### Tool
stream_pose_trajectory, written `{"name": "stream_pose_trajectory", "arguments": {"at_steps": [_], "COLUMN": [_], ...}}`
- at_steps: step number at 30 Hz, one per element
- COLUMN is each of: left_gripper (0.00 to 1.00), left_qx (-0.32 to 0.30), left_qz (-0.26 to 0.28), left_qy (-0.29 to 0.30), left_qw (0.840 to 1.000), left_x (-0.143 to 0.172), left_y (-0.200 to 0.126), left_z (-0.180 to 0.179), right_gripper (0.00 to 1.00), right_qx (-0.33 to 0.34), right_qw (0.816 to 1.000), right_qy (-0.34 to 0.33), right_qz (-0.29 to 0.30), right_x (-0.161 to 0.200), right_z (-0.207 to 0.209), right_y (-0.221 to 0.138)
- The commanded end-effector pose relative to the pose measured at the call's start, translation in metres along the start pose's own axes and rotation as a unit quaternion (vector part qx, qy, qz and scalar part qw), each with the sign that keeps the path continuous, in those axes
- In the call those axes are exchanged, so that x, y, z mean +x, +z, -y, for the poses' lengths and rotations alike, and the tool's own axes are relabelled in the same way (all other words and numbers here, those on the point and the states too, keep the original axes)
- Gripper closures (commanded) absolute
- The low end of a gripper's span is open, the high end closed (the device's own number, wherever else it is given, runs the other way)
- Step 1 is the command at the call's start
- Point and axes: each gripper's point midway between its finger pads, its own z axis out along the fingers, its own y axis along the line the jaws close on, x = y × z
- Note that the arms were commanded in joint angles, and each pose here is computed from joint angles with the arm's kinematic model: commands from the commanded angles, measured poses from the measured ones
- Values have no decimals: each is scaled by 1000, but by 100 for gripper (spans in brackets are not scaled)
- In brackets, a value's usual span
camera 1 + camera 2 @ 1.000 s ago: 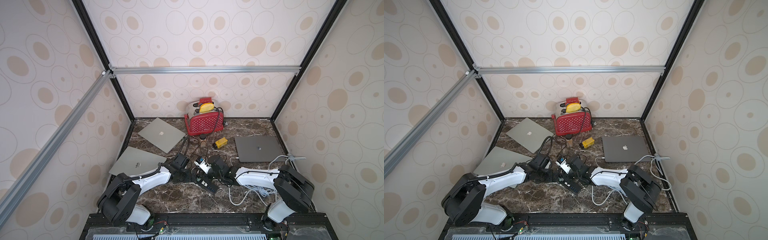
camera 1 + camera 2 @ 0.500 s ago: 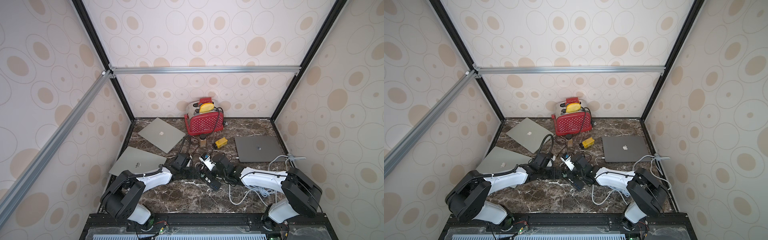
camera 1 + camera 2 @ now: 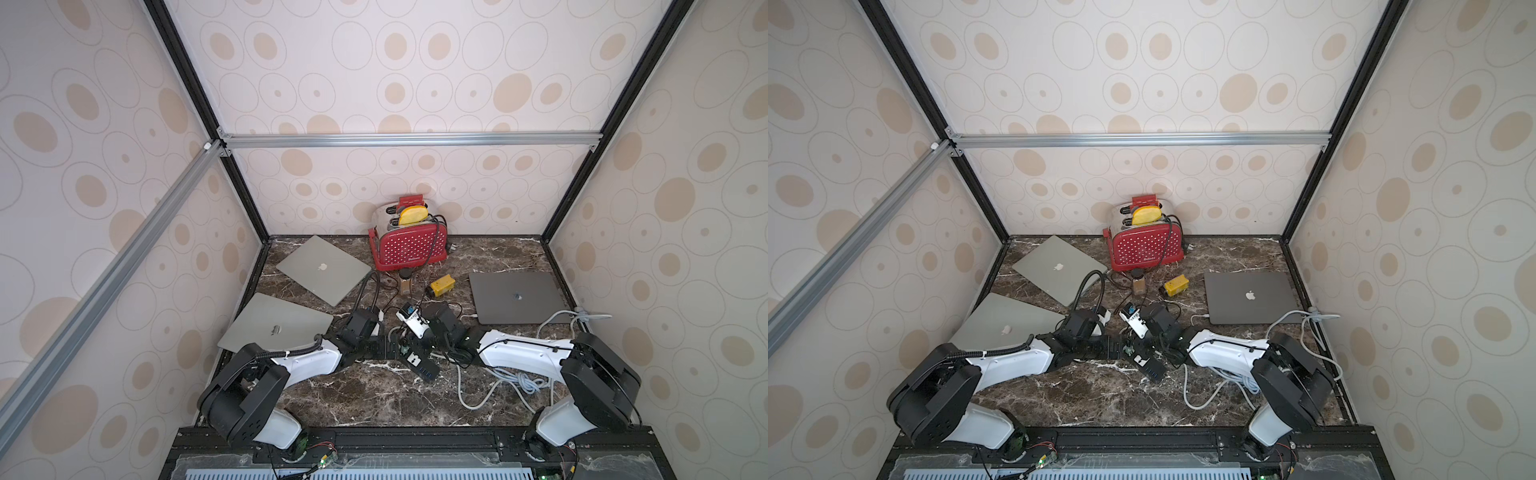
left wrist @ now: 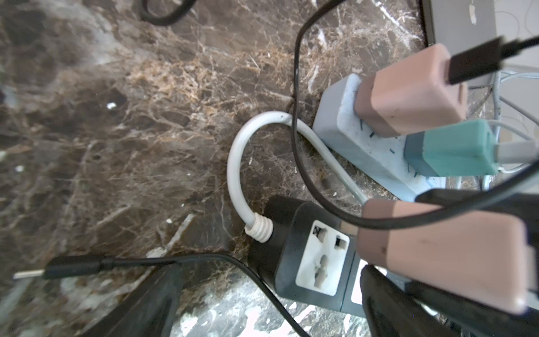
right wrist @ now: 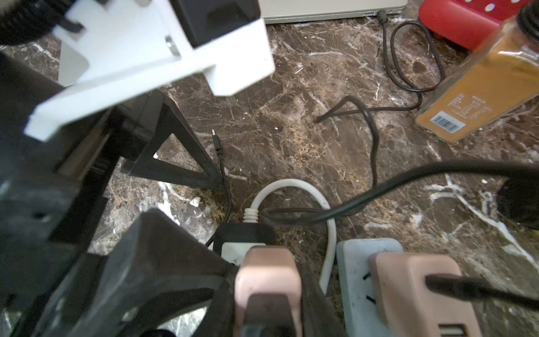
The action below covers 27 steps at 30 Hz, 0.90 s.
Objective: Unplug the laptop charger
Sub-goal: Remove the plug from the socket, then remove the charging cable from the plug.
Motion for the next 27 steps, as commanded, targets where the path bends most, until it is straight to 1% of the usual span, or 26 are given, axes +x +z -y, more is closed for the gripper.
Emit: {"name": "stream_pose_trajectory", "arguments": {"at_steps": [1, 4, 6, 8, 10, 13, 16, 19, 23, 27], "left_gripper": [1, 2, 2, 2, 1, 1, 1, 1, 1, 2], "left_qx": [-218, -226, -230, -235, -219, -205, -205, -198, -189, -134], "left_qz": [-268, -266, -253, -222, -175, -123, -105, -84, -69, -42], "left_qy": [-118, -123, -129, -138, -155, -154, -142, -151, -157, -127], "left_qw": [931, 929, 931, 936, 947, 959, 963, 965, 967, 982], "left_x": [169, 169, 162, 144, 119, 81, 60, 47, 39, 26], "left_y": [-31, -32, -39, -52, -62, -76, -91, -97, -99, -104], "left_z": [-117, -120, -119, -118, -112, -98, -89, -90, -94, -73], "right_gripper": [100, 100, 100, 100, 100, 100, 100, 100, 100, 100], "right_qx": [-99, -89, -82, -78, -77, -78, -78, -82, -94, -80], "right_qw": [994, 995, 996, 997, 996, 996, 996, 995, 994, 994], "right_qy": [-15, -17, -18, -21, -30, -37, -27, -18, -13, -1], "right_qz": [-33, -32, -25, -15, -15, -25, -35, -51, -62, -75], "right_x": [17, 11, 4, -4, -12, -21, -26, -26, -30, -27], "right_z": [-48, -45, -44, -43, -43, -43, -42, -43, -47, -41], "right_y": [1, -6, -13, -20, -20, -11, 4, 17, 27, 33]}}
